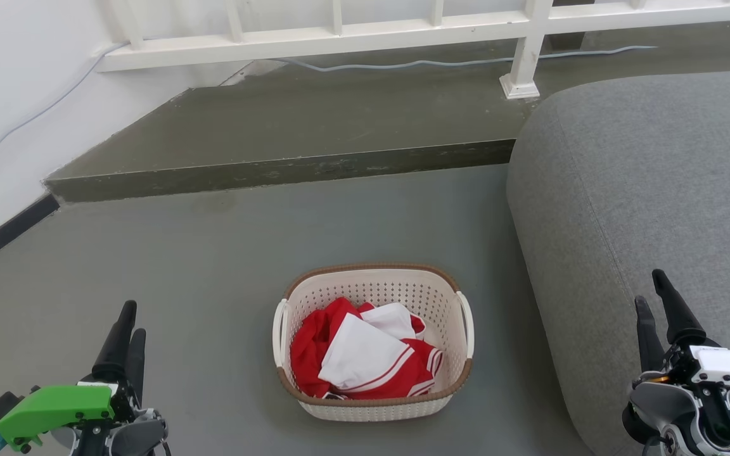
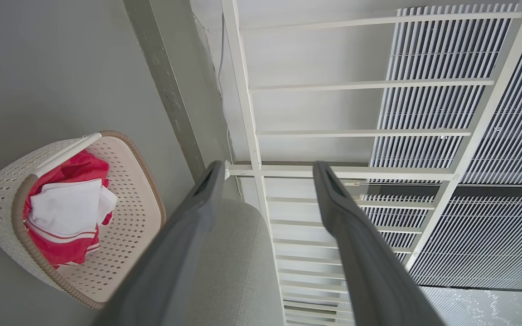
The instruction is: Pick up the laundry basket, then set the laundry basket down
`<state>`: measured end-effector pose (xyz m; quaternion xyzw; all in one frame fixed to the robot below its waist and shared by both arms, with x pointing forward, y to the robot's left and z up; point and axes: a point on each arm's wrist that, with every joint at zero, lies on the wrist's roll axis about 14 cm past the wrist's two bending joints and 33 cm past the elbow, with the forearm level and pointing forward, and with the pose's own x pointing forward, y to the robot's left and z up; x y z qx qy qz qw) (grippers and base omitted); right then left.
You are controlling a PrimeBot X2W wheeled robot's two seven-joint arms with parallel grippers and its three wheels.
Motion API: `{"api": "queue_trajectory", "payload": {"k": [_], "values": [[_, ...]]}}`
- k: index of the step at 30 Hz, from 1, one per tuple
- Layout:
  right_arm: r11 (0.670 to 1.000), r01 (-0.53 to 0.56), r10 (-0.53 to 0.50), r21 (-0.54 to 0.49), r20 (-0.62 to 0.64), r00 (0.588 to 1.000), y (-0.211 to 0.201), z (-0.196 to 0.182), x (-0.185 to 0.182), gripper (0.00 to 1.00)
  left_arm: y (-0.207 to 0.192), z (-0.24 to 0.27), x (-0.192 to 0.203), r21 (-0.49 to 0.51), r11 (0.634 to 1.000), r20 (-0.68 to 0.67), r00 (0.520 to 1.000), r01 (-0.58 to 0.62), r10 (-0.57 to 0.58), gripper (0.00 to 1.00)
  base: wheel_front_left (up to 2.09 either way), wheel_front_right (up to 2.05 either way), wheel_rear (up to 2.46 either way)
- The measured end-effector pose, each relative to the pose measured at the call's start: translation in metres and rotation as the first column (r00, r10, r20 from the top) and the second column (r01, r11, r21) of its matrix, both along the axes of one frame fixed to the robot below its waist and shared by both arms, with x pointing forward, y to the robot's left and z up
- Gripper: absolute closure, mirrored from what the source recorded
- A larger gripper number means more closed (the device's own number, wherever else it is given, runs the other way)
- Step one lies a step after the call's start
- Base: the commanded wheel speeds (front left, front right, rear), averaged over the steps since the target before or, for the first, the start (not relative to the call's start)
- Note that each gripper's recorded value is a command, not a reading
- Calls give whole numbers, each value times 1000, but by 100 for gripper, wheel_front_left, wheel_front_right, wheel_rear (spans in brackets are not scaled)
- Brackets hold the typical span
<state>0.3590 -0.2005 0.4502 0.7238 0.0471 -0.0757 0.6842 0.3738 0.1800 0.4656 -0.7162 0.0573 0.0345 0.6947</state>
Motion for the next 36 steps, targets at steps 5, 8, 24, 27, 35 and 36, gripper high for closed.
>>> {"api": "queue_trajectory", "payload": {"k": [5, 8, 24, 27, 35, 36], "values": [[1000, 1, -1, -2, 10, 1000, 0, 3, 1, 0, 0, 2, 1, 3, 1000, 5, 1000, -10, 10, 0, 0, 0, 0], [1000, 6, -6, -4, 20, 1000, 0, 6, 2, 0, 1, 3, 1, 5, 1000, 10, 1000, -15, 15, 0, 0, 0, 0], [994, -18, 26, -111, 74, 997, 7, 26, 10, 0, -3, 14, 5, 113, 994, 45, 999, -9, 4, 0, 0, 0, 0], [988, -26, 39, -154, 81, 996, 9, 29, 11, 0, -4, 16, 6, 167, 986, 51, 999, 2, -11, 0, 0, 0, 0], [967, -46, 74, -253, 104, 992, 15, 39, 15, 0, -9, 20, 7, 293, 956, 65, 997, 28, -49, 0, 0, 0, 0], [962, -51, 82, -269, 105, 991, 17, 39, 15, 0, -10, 20, 7, 313, 949, 65, 996, 35, -58, 0, 0, 0, 0]]}}
